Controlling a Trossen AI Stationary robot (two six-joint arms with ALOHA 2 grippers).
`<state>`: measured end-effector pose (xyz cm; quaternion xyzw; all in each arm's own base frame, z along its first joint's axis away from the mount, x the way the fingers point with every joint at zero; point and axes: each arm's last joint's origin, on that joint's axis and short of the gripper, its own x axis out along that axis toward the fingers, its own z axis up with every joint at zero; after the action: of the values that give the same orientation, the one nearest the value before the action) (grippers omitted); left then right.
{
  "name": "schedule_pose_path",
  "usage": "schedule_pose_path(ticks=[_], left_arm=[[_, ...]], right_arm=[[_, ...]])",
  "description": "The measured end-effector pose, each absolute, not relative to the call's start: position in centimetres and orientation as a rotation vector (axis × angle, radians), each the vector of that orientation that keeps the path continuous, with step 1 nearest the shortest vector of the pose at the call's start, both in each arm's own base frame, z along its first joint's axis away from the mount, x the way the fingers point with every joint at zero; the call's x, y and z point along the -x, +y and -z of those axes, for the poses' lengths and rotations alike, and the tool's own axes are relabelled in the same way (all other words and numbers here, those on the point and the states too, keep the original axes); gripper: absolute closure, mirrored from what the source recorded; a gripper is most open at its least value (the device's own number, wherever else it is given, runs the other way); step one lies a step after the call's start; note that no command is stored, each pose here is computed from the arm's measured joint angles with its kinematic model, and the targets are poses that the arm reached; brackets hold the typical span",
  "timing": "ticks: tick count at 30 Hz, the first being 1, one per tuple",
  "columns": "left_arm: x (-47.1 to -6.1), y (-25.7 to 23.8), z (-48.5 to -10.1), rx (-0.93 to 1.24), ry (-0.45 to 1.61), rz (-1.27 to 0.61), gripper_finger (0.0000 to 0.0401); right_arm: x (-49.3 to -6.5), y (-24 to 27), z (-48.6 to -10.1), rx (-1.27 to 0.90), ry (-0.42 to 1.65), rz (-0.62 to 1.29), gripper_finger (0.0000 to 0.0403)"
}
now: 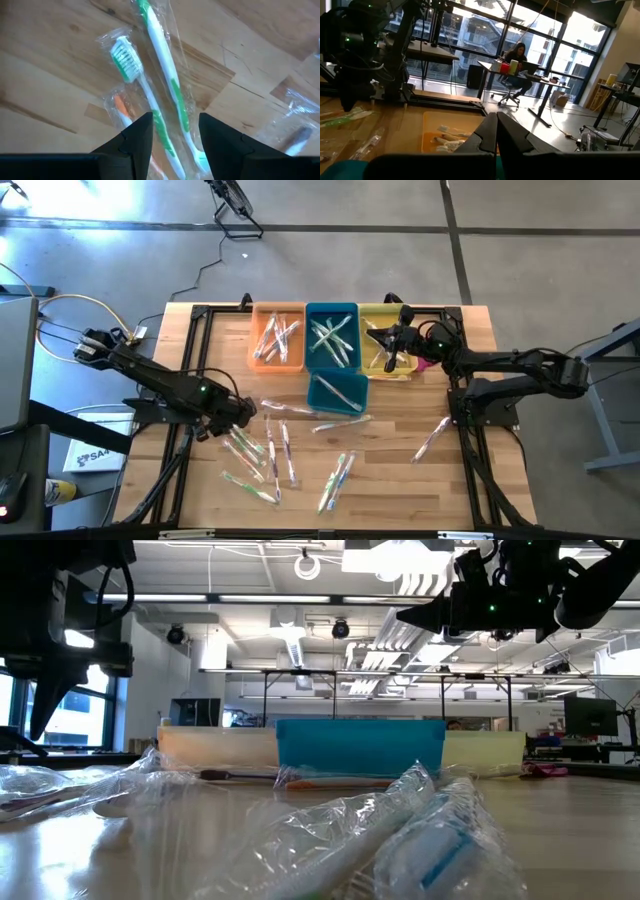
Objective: Pick & Place Toothbrushes
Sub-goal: Put the green toothbrush into the top blue bin
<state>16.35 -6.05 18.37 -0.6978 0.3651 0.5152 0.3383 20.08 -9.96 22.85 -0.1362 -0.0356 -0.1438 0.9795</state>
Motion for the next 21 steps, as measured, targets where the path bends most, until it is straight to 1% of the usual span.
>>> schedule_pose_path(ticks=[4, 7, 15, 21], left_arm=[[-16.4, -6.1, -18.2, 1.814, 0.95, -1.326, 0.0246], [-16.2, -6.0, -17.7, 1.799, 0.958, -1.325, 0.0246], [-16.0, -6.0, -15.7, 1.849, 0.958, -1.262, 0.0246], [-15.6, -5.6, -14.6, 1.841, 0.888, -1.277, 0.0246]], right_arm=[[-20.1, -10.0, -22.8, 0.274, -0.072, 0.29, 0.0401], [-20.1, -10.0, -22.9, 0.274, -0.072, 0.29, 0.0401], [-20.1, -10.0, -22.9, 0.274, -0.072, 0.29, 0.0401], [-20.1, -10.0, -22.9, 0.274, -0.073, 0.29, 0.0401]])
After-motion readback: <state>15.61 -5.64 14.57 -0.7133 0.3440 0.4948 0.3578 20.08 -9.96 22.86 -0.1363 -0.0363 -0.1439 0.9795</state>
